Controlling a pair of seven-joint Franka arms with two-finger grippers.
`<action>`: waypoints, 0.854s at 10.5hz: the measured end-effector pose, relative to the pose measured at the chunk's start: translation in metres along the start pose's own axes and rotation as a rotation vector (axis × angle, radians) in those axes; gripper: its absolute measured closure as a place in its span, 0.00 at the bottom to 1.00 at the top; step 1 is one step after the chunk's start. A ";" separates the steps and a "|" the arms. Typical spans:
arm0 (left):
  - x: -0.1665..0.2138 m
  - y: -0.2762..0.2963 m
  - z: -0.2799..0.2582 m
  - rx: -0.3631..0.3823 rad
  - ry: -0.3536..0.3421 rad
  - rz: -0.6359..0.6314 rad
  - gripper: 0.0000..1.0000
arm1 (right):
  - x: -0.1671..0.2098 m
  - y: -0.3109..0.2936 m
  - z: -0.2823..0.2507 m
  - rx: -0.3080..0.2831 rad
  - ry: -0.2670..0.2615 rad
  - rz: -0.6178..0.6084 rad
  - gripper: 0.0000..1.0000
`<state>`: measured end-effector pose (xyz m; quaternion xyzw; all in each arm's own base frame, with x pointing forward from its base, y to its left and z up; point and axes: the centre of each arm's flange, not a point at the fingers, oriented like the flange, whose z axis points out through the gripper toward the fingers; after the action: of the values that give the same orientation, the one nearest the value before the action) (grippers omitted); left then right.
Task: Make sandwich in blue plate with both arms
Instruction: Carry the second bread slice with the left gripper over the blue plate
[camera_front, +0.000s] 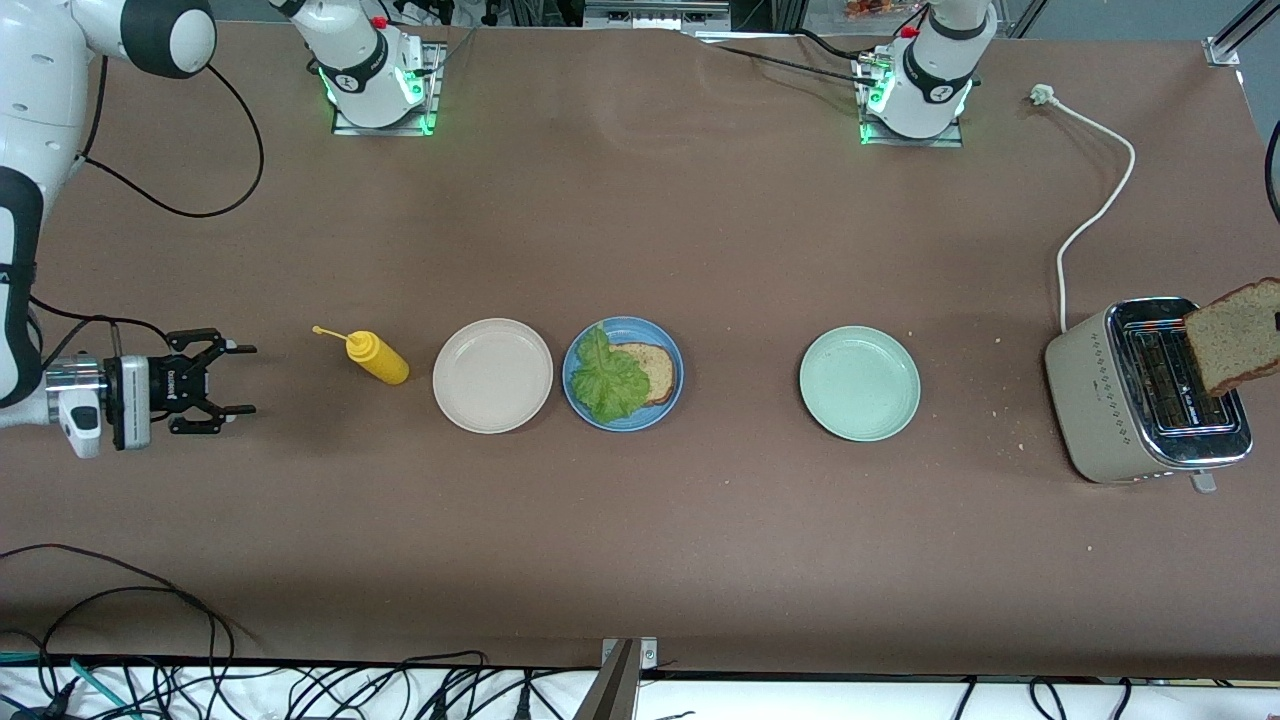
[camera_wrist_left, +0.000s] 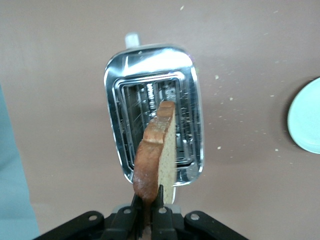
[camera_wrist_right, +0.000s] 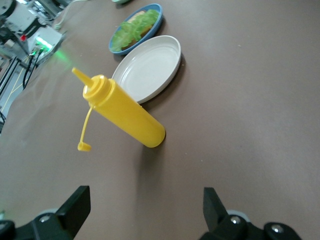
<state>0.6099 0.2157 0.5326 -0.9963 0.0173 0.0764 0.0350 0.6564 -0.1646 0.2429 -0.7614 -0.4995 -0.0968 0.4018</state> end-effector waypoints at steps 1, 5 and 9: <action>0.002 0.013 -0.013 0.000 0.016 0.023 0.92 | 0.014 -0.005 -0.011 -0.018 -0.030 0.085 0.00; 0.024 0.085 -0.013 -0.075 0.028 0.144 0.92 | 0.068 -0.028 -0.023 -0.060 -0.126 0.366 0.00; 0.052 0.241 0.030 -0.315 -0.068 0.125 0.92 | 0.135 -0.059 -0.011 -0.172 -0.307 0.701 0.00</action>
<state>0.6470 -0.0241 0.4790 -0.9833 0.0658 0.1136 -0.1257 0.6750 -0.0701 0.3548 -0.9224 -0.2536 0.1197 0.2657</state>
